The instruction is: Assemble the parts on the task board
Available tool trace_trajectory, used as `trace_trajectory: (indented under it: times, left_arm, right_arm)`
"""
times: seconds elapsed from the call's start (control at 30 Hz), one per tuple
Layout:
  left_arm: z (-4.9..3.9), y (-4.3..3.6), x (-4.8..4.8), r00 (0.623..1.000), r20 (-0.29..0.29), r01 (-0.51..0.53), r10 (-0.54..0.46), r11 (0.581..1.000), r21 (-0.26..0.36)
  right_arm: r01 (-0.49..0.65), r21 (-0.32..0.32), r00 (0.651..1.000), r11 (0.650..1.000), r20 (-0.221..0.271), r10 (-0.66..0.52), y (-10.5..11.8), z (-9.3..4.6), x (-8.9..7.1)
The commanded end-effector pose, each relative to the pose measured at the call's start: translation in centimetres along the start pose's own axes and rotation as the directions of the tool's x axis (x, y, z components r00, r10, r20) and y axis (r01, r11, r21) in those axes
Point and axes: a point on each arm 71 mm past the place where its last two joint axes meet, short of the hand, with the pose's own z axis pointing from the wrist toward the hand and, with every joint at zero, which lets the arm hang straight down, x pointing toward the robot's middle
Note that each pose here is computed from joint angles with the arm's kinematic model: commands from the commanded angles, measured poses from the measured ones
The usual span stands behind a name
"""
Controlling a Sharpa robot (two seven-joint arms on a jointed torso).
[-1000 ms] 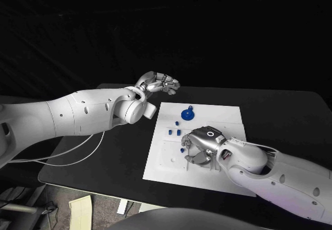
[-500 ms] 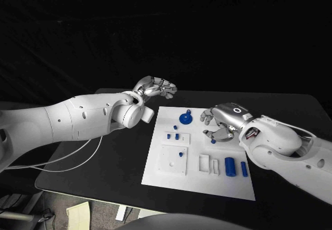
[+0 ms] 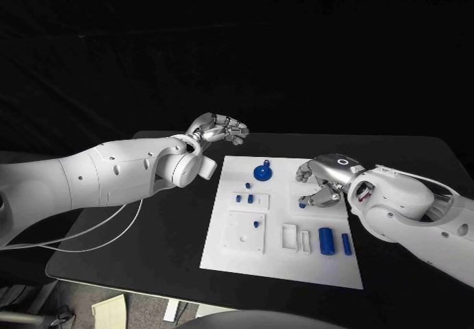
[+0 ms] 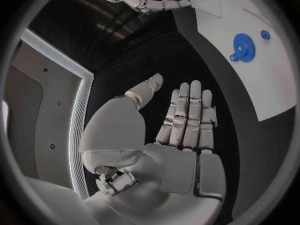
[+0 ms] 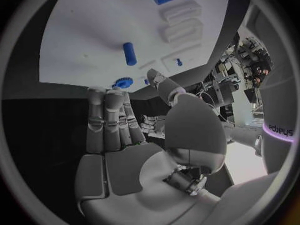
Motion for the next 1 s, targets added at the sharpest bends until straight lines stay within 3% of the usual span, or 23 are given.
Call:
trace_trajectory:
  times: [0.03, 0.13, 0.23, 0.5, 0.8, 1.0]
  left_arm:
    - [0.08, -0.19, 0.11, 1.000, -0.013, 0.010, -0.010, 1.000, 0.005]
    - [0.09, -0.20, 0.15, 1.000, -0.015, 0.010, -0.010, 1.000, 0.006]
    - [0.04, -0.16, -0.04, 1.000, -0.011, 0.009, -0.009, 1.000, 0.004]
    - [0.05, -0.15, -0.02, 1.000, -0.013, 0.010, -0.010, 1.000, 0.004]
    - [0.09, -0.14, -0.05, 1.000, -0.012, 0.009, -0.009, 1.000, 0.003]
    - [0.11, -0.13, -0.03, 1.000, -0.012, 0.009, -0.009, 1.000, 0.003]
  right_arm:
    - [0.027, 0.021, 0.995, 0.999, -0.094, -0.025, -0.2, 0.2, 1.0]
    - [0.034, 0.029, 0.993, 0.999, -0.118, -0.030, -0.4, 0.2, 1.6]
    - [0.035, 0.034, 0.995, 0.999, -0.097, -0.032, -0.4, 0.2, 1.9]
    - [0.046, 0.024, 0.990, 0.999, -0.135, -0.042, 0.0, 0.4, 2.8]
    - [0.030, 0.011, 0.995, 1.000, -0.095, -0.029, 0.4, 0.6, 3.0]
    - [0.031, 0.010, 0.995, 0.999, -0.097, -0.030, 0.4, 0.6, 3.1]
